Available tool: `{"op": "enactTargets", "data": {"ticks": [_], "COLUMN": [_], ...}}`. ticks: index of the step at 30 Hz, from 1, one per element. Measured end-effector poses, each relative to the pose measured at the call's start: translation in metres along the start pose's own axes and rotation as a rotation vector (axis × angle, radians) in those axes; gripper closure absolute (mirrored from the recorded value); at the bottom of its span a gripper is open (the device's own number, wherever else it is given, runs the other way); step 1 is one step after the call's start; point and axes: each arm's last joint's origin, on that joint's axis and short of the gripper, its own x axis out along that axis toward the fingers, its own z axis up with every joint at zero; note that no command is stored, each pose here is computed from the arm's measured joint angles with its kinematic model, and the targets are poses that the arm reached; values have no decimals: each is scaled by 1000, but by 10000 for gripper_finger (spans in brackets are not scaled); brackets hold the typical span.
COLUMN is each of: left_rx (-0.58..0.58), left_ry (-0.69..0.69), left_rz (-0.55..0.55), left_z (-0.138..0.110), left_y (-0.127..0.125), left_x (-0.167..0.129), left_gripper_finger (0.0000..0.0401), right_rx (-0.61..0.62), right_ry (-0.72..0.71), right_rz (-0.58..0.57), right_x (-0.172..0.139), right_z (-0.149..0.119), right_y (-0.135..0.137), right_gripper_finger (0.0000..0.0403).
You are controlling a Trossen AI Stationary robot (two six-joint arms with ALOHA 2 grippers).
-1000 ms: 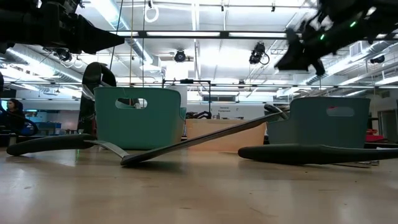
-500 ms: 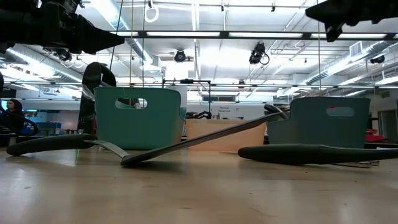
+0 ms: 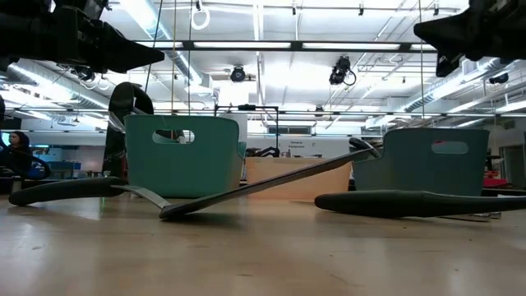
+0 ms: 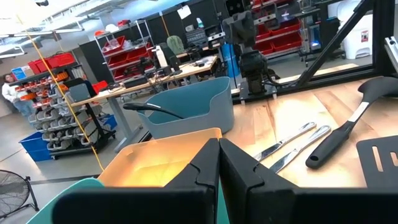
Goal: Pick & Place Kitchen Items
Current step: Put the black slotted spatula into the green bin
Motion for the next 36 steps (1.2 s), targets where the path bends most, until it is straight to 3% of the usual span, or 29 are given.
{"op": "enactTargets", "data": {"ticks": [12,18,21,29,33,36], "left_rx": [1,2,1,33,-21,-37], "left_ry": [1,14,27,309,542,708], "left_rz": [0,-28,-50,-255,-376,-473], "left_z": [0,-1,16,94,104,96], "left_y": [0,-1,0,-13,-35,-53], "left_x": [0,0,4,26,48,63], "left_gripper_finger": [385,386,386,388,368,343], "right_rx": [42,54,58,84,99,102], "right_ry": [11,46,34,56,77,85], "right_rz": [0,15,20,20,19,19], "right_x": [-7,-7,-7,-7,-8,-8], "right_z": [-33,-35,-34,-36,-38,-39], "right_y": [-1,-1,-1,-1,-1,-1], "right_gripper_finger": [401,398,397,395,395,395]}}
